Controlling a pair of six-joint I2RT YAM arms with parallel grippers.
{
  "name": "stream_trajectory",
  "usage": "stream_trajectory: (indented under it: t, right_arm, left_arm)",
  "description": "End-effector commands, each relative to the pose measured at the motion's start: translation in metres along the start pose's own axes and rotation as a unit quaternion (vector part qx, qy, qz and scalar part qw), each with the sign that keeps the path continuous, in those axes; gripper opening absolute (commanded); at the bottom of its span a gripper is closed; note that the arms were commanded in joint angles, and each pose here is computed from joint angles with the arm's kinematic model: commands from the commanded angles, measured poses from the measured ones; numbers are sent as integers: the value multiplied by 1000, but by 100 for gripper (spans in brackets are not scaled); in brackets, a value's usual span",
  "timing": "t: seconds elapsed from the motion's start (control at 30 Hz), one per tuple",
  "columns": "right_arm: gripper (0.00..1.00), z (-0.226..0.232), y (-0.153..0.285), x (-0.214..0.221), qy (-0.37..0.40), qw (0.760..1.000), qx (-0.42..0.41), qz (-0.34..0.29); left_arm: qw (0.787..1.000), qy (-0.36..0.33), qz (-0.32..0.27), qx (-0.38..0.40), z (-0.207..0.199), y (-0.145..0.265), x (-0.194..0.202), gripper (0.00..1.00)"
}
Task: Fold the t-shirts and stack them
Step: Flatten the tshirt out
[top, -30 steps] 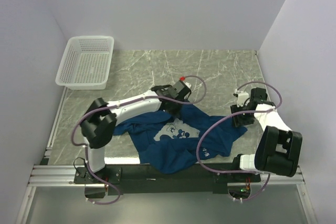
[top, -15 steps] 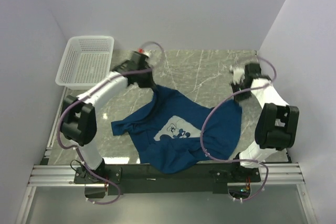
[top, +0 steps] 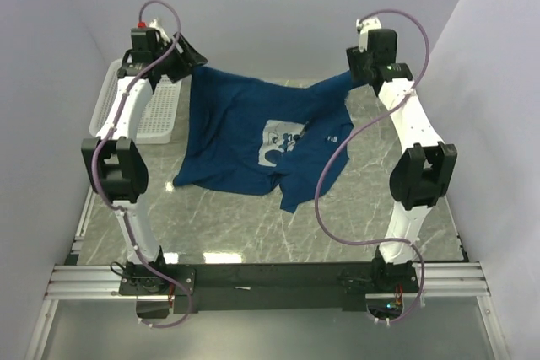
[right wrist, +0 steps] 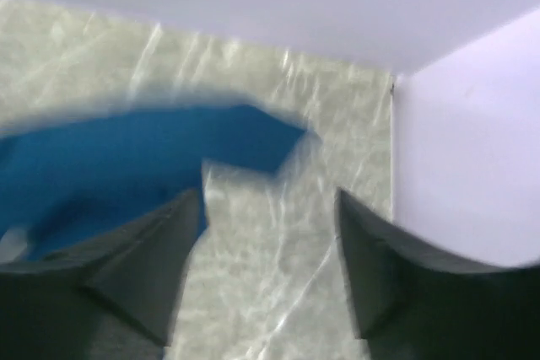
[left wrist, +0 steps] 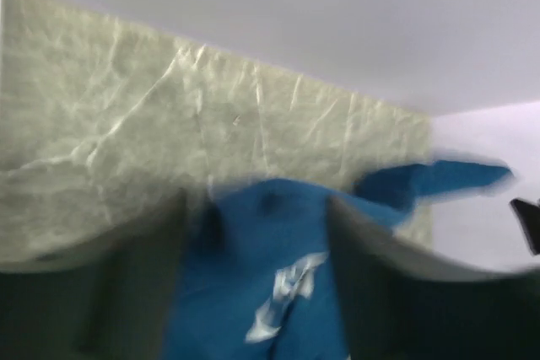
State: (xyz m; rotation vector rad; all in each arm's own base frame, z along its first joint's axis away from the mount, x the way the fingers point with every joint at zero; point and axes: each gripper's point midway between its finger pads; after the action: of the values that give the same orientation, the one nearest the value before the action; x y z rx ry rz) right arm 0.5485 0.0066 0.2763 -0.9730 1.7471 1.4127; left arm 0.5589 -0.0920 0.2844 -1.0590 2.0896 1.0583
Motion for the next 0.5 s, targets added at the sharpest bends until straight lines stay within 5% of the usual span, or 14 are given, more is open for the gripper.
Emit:
stream_trajectory:
  t: [0.0,0.13,0.2,0.23,0.27,0.37,0.43,0.47]
  right_arm:
    - [81,-8,11,28,-12,999,18,27]
    - [88,23,46,77,36,994,-96,35]
    - [87,59,78,117,72,970,-222,63]
    - [85,78,95,134,87,951,-286,73]
    - [84,109,132,179,126,894,-416,108]
    - [82,149,204,245,214,789,-565,117]
    - [81,168,223,274,240,775,-576,105]
    - [82,179,217,267,246,788,-560,74]
  left_arm:
    - [998,-4,25,49,-26,-6,8,79]
    - [997,-62,-30,27,-43,35,-21,86]
    - [996,-78,-54,1,-43,59,-29,86]
    - [995,-86,-56,-6,-43,68,-27,85]
    - [994,-87,-60,-6,-45,78,-25,85]
    - [996,-70,-49,22,-52,110,14,83]
    - [998,-44,-8,37,-43,128,71,82]
    - [999,-18,32,19,-23,128,113,82]
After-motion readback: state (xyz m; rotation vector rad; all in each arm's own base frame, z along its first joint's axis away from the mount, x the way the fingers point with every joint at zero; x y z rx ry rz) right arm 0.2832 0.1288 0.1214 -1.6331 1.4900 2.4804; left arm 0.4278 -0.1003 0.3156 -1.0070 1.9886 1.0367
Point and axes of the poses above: each gripper's point midway between its finger pads, its own y axis back along the fingers, its own z axis along the line the jaws close on, x = y × z, and after that the axes turned 10 degrees about -y, right-handed
